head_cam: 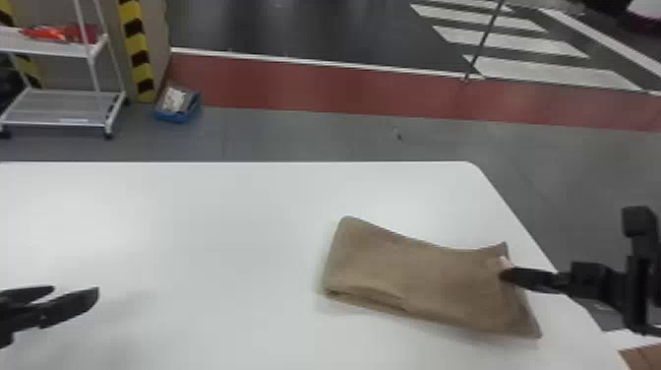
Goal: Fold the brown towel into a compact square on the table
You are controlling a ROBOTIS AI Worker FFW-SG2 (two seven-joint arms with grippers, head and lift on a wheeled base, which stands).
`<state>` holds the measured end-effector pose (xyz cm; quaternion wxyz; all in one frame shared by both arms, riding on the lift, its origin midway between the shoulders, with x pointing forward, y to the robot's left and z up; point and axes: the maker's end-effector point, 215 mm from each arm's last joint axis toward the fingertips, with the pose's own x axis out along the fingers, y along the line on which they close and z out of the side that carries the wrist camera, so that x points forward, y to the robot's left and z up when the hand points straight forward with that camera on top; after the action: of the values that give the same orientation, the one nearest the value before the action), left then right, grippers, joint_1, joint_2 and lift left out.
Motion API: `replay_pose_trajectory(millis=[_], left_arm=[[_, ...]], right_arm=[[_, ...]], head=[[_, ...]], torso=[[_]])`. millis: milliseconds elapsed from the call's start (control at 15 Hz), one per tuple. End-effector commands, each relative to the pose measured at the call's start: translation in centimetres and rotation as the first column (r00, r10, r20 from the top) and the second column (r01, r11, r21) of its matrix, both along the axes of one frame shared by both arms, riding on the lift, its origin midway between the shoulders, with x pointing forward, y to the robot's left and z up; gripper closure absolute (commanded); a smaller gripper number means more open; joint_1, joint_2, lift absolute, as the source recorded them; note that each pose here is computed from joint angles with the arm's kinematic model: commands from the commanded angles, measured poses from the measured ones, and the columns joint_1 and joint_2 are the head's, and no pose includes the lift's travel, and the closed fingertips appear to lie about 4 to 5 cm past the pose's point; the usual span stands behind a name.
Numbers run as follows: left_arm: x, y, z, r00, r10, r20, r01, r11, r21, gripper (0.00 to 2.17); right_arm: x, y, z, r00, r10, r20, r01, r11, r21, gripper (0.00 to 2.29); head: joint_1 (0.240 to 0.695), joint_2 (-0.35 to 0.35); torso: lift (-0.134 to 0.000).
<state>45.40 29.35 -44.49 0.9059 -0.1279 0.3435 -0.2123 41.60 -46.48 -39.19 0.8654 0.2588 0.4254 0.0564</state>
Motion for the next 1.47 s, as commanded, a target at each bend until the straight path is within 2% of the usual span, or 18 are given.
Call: replay_pose_trajectory(millis=[0,67,267,333,467,667,867,1000,1067,1133,1200,1267,1400], left_arm=[[0.0,0.4,0.1,1.0,0.003,0.002,-0.003,1.0,0.006,0.05],[0.1,0.7,-0.1,1.0,0.009,0.0,-0.009,1.0,0.009,0.05],[0.3,-0.2,-0.5,1.0,-0.002,-0.008,0.002,1.0,0.012,0.05],[0.2,-0.4,-0.7,1.0,-0.004,-0.012,0.005,1.0,0.011,0.05],[0.1,-0.7,-1.0,1.0,-0.008,-0.018,0.008,1.0,0.01,0.05],[0.2,-0.8,-0.9,1.0,-0.009,-0.017,0.01,1.0,0.01,0.05],[0.3,-0.6,-1.1,1.0,-0.006,-0.019,0.006,1.0,0.016,0.05],[0.4,-0.4,-1.0,1.0,-0.002,-0.019,0.003,1.0,0.016,0.05],[0.5,0.0,-0.9,1.0,0.003,-0.015,-0.002,1.0,0.019,0.05],[0.5,0.3,-0.9,1.0,0.006,-0.015,-0.006,1.0,0.017,0.05],[0.5,0.1,-1.1,1.0,0.004,-0.019,-0.003,1.0,0.015,0.05],[0.6,-0.2,-1.1,1.0,-0.002,-0.019,0.003,1.0,0.014,0.05],[0.5,-0.5,-1.2,1.0,-0.005,-0.021,0.005,1.0,0.01,0.05]], right_arm=[[0.7,-0.7,4.7,0.995,0.014,0.098,-0.01,0.999,-0.039,1.51],[-0.3,-3.0,5.4,0.995,-0.003,0.098,0.008,0.999,-0.048,1.51],[-2.9,-2.3,-3.0,0.994,-0.055,-0.093,0.059,0.997,0.04,1.51],[-3.4,-2.4,-4.3,0.99,-0.067,-0.127,0.072,0.997,0.04,1.51],[-3.1,-3.4,-4.8,0.984,-0.097,-0.147,0.106,0.993,0.056,1.51],[-2.4,-3.3,-3.7,0.989,-0.093,-0.113,0.1,0.993,0.065,1.51],[-0.8,-3.0,0.2,0.998,-0.065,-0.007,0.066,0.996,0.056,1.51],[-0.7,-4.5,5.2,0.993,-0.052,0.103,0.051,0.999,0.015,1.51],[-1.5,-6.1,5.3,0.993,-0.075,0.096,0.073,0.997,0.014,1.51],[-3.4,-5.9,1.0,0.996,-0.09,-0.009,0.09,0.995,0.038,1.51],[-4.6,-5.2,-2.7,0.989,-0.116,-0.089,0.124,0.989,0.081,1.51],[-5.0,-5.2,-4.6,0.981,-0.129,-0.142,0.142,0.986,0.083,1.51],[-4.2,-5.9,-4.6,0.977,-0.148,-0.151,0.161,0.984,0.079,1.51]], head=[[0.695,-0.219],[0.695,-0.217],[0.695,-0.242],[0.695,-0.257],[0.695,-0.263],[0.695,-0.277],[0.695,-0.275],[0.695,-0.265],[0.695,-0.263],[0.695,-0.269],[0.695,-0.28],[0.695,-0.291],[0.695,-0.304]], torso=[[-0.124],[-0.124],[-0.124],[-0.124],[-0.124],[-0.124],[-0.124],[-0.124],[-0.124],[-0.124],[-0.124],[-0.124],[-0.124]])
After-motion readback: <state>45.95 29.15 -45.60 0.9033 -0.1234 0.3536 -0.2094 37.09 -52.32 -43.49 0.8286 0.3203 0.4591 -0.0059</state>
